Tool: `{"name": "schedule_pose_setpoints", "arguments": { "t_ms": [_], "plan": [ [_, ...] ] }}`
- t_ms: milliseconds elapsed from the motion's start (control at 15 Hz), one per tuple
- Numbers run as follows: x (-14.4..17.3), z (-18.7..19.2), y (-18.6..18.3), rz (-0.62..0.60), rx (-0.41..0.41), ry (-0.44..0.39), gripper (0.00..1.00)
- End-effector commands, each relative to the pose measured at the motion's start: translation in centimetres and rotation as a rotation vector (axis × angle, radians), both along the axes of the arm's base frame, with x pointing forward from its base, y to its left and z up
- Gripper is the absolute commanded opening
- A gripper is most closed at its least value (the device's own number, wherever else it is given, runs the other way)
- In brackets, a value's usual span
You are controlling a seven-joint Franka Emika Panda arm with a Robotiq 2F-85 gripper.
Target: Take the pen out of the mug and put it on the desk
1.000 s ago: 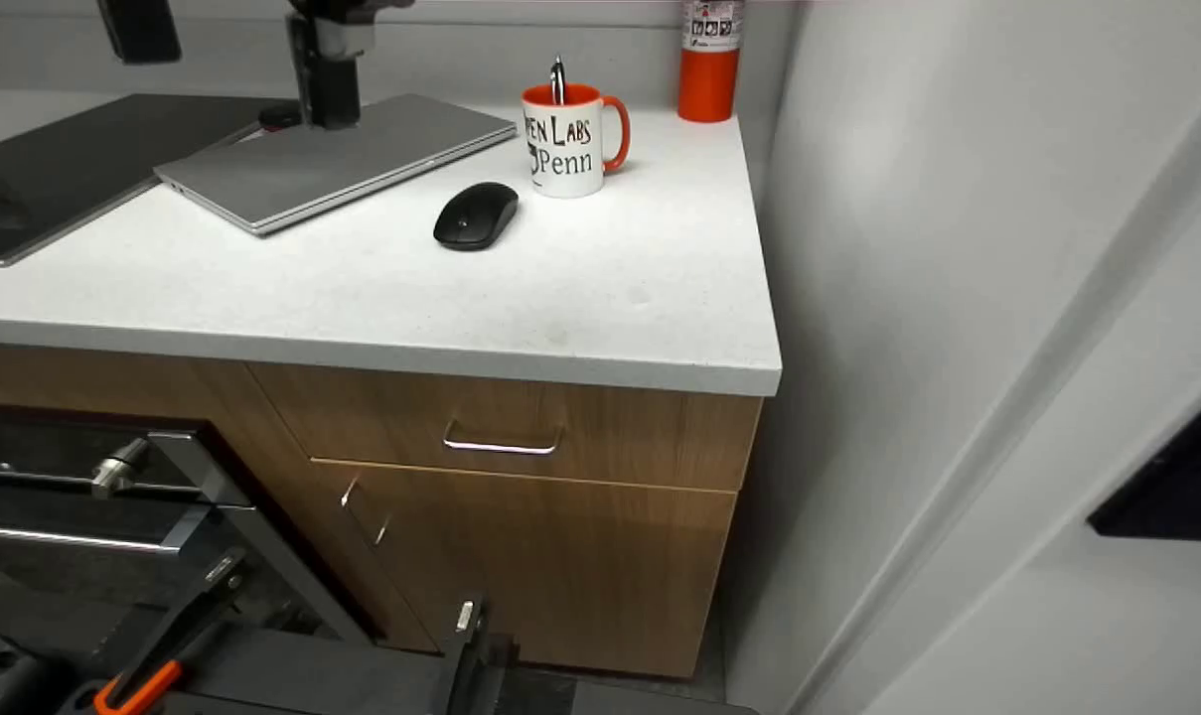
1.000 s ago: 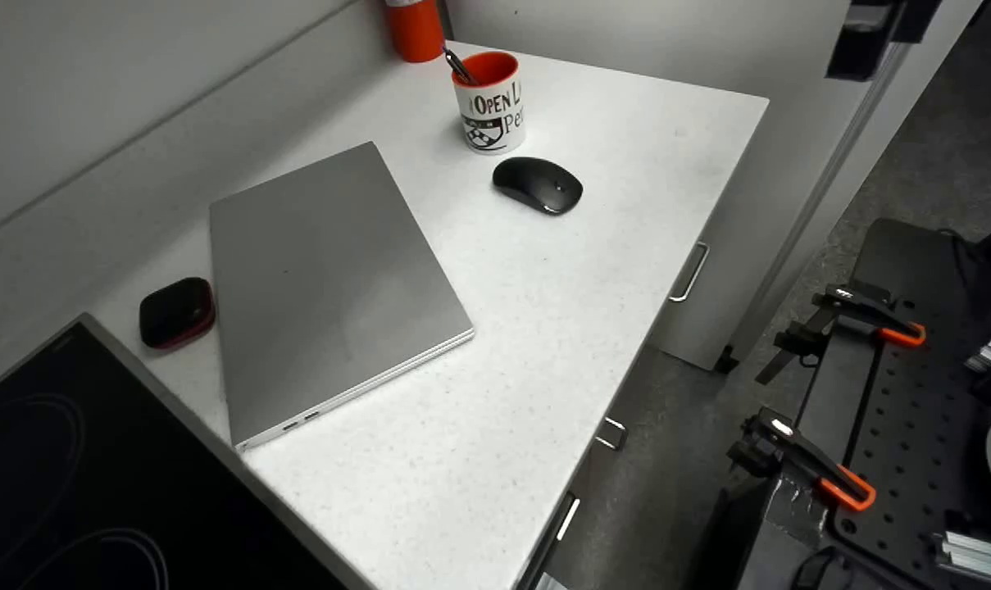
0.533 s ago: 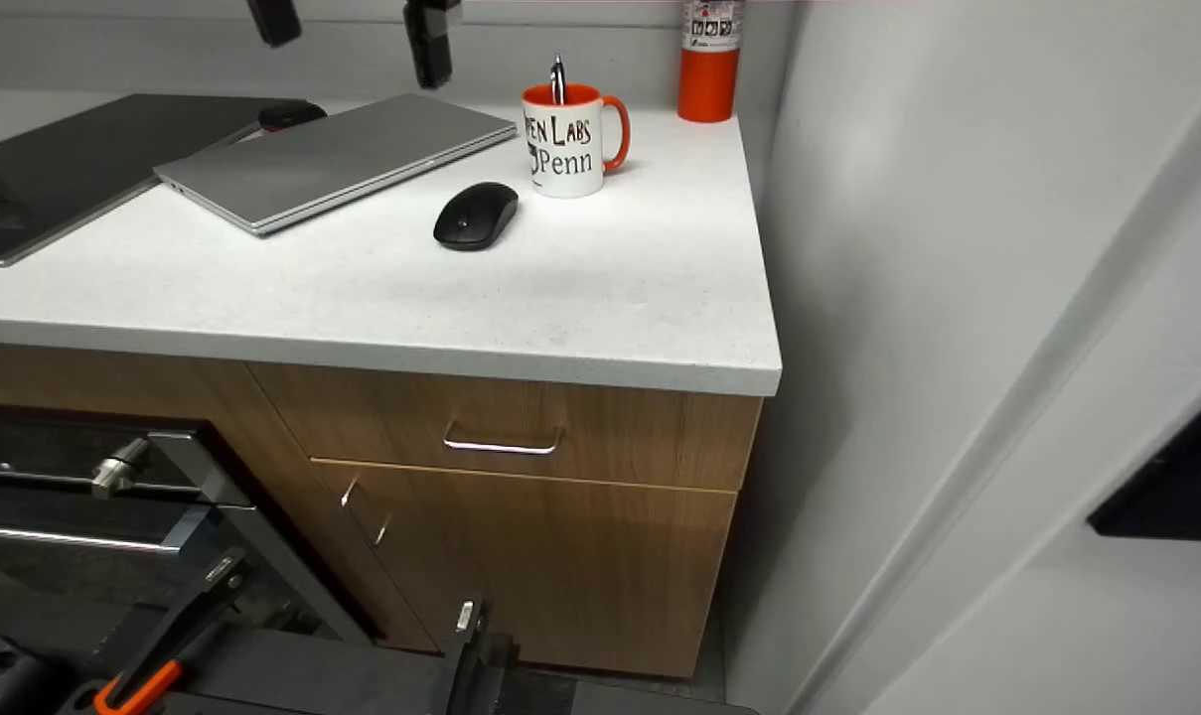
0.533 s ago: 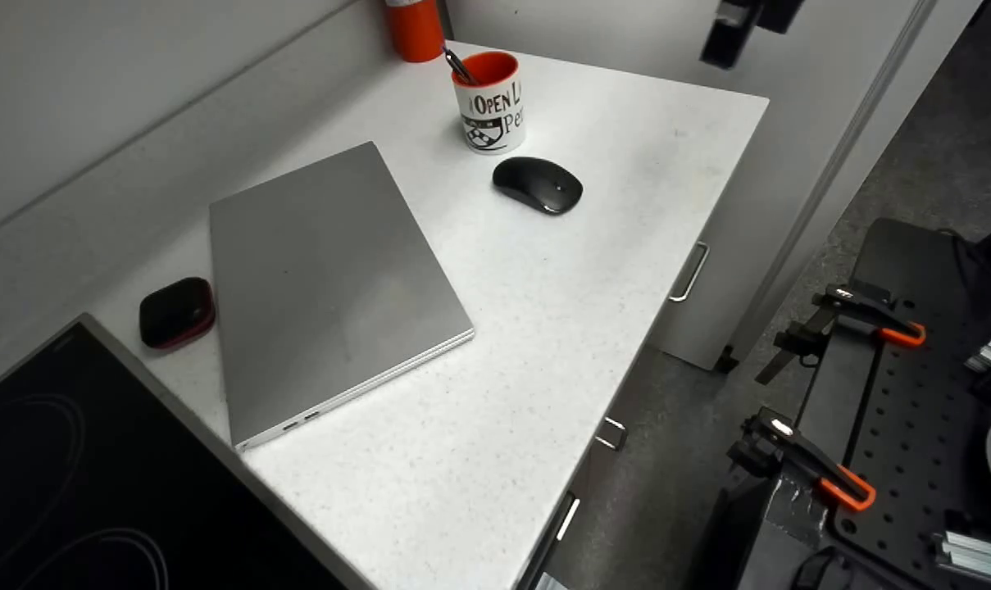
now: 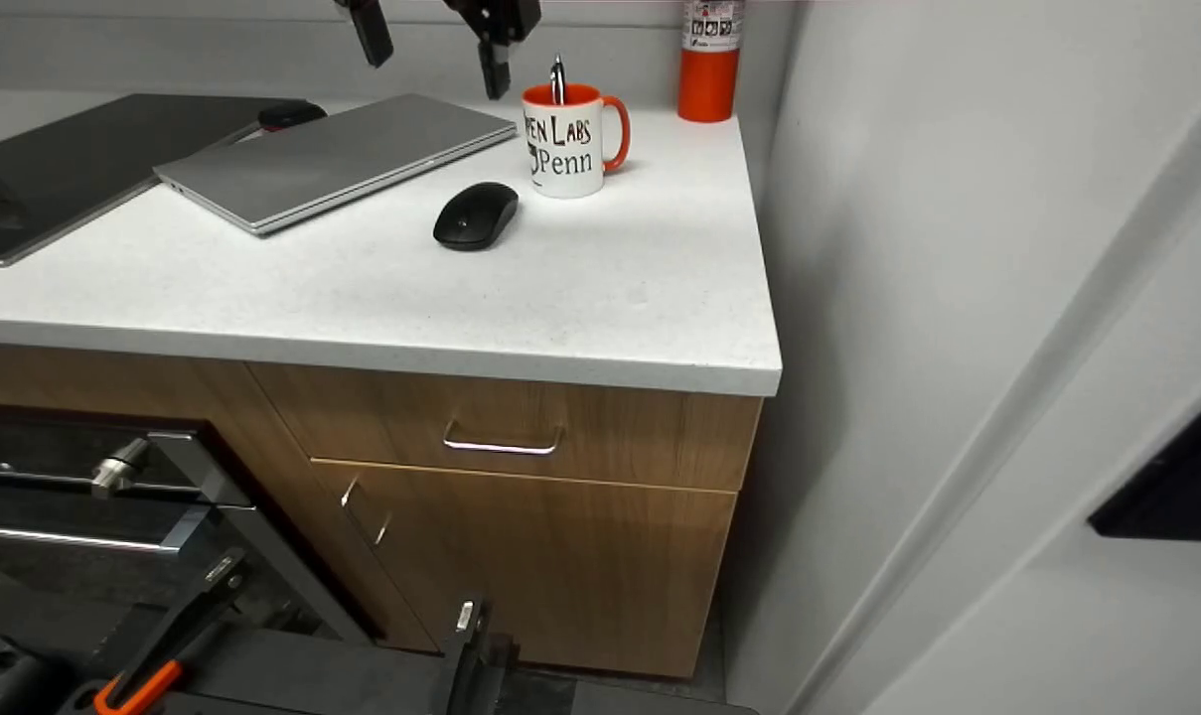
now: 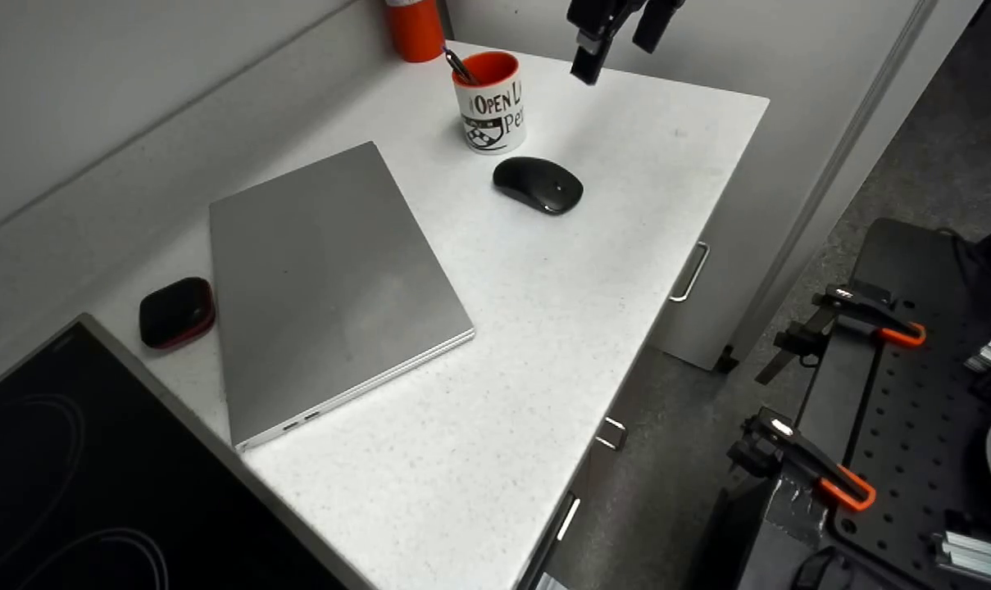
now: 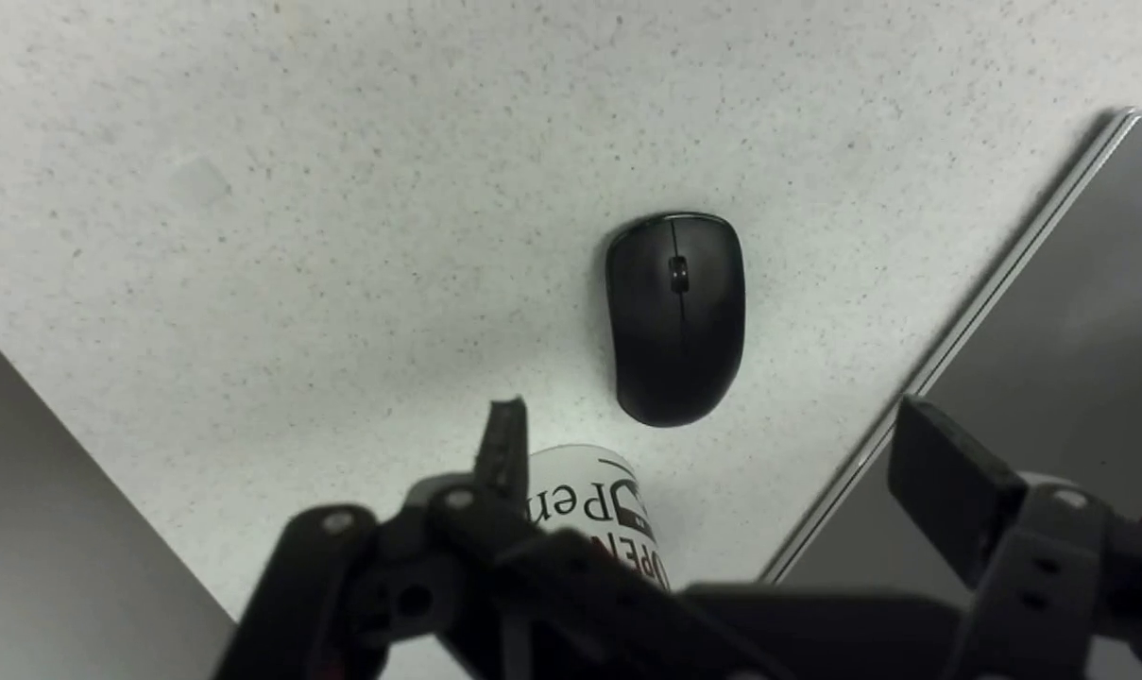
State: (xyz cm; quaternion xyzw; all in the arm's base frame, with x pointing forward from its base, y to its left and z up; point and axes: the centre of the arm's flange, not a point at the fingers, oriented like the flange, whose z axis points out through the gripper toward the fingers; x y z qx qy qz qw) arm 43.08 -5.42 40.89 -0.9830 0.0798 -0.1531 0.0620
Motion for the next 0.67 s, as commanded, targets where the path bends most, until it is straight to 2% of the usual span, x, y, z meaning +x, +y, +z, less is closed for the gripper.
{"name": "schedule_pose_setpoints", "arguments": {
  "t_ms": [0, 200, 400, 600],
  "plan": [
    [-0.1, 0.0, 0.0, 0.000, 0.000, 0.000, 1.00],
    [-0.1, 0.2, 0.0, 0.000, 0.000, -0.005, 1.00],
    [3.0, -0.6, -0.4, -0.016, 0.018, -0.072, 1.00],
    [5.9, -1.1, -0.9, -0.040, -0.006, -0.157, 1.00]
  ]
}}
